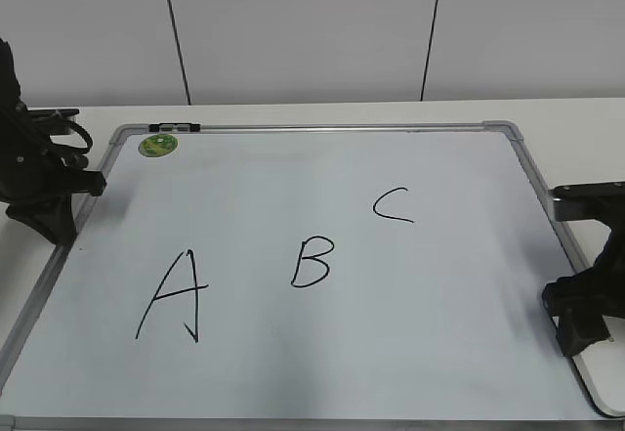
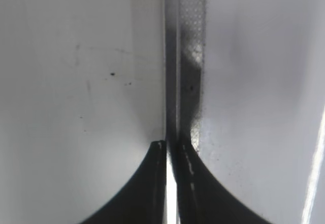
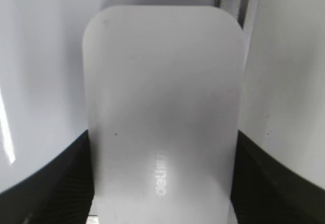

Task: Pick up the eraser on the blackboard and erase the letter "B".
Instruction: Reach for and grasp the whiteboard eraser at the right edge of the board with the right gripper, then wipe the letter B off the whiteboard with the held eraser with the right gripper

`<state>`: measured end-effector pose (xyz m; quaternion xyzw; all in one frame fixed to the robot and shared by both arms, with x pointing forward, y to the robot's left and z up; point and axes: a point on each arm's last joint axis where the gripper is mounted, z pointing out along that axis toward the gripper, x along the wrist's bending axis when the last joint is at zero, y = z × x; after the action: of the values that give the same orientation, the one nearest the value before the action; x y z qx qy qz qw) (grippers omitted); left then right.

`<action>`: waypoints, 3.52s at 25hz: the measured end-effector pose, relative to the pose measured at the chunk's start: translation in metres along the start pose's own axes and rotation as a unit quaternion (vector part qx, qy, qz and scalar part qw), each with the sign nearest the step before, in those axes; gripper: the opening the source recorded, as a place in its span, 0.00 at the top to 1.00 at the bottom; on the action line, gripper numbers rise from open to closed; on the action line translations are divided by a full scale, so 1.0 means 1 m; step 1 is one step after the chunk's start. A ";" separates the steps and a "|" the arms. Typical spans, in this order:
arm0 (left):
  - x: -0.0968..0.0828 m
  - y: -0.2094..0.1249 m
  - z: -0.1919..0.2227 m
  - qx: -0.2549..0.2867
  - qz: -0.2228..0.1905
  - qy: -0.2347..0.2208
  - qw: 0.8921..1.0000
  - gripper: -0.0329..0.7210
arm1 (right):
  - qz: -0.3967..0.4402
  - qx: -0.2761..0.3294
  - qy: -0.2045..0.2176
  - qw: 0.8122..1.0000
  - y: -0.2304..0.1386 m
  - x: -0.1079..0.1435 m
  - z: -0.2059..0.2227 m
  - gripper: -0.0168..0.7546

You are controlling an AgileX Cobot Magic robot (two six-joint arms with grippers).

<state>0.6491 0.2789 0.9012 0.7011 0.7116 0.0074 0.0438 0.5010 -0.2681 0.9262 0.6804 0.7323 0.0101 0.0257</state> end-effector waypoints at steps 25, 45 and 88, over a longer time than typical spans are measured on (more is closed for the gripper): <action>0.000 0.000 0.000 0.000 0.000 0.000 1.000 0.93 | -0.128 0.028 0.085 0.988 0.118 0.140 -0.029 0.30; 0.000 0.000 0.000 0.000 0.000 0.000 1.000 0.93 | -0.169 0.030 0.055 0.984 0.147 0.193 -0.001 0.30; -0.001 0.000 0.000 0.000 -0.004 -0.005 1.000 0.93 | -0.167 -0.011 -0.026 0.986 0.129 0.230 -0.002 0.30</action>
<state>0.6491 0.2779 0.9012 0.6982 0.7144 0.0034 0.0475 0.6127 -0.0288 0.9295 0.5483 0.8345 -0.0042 0.0539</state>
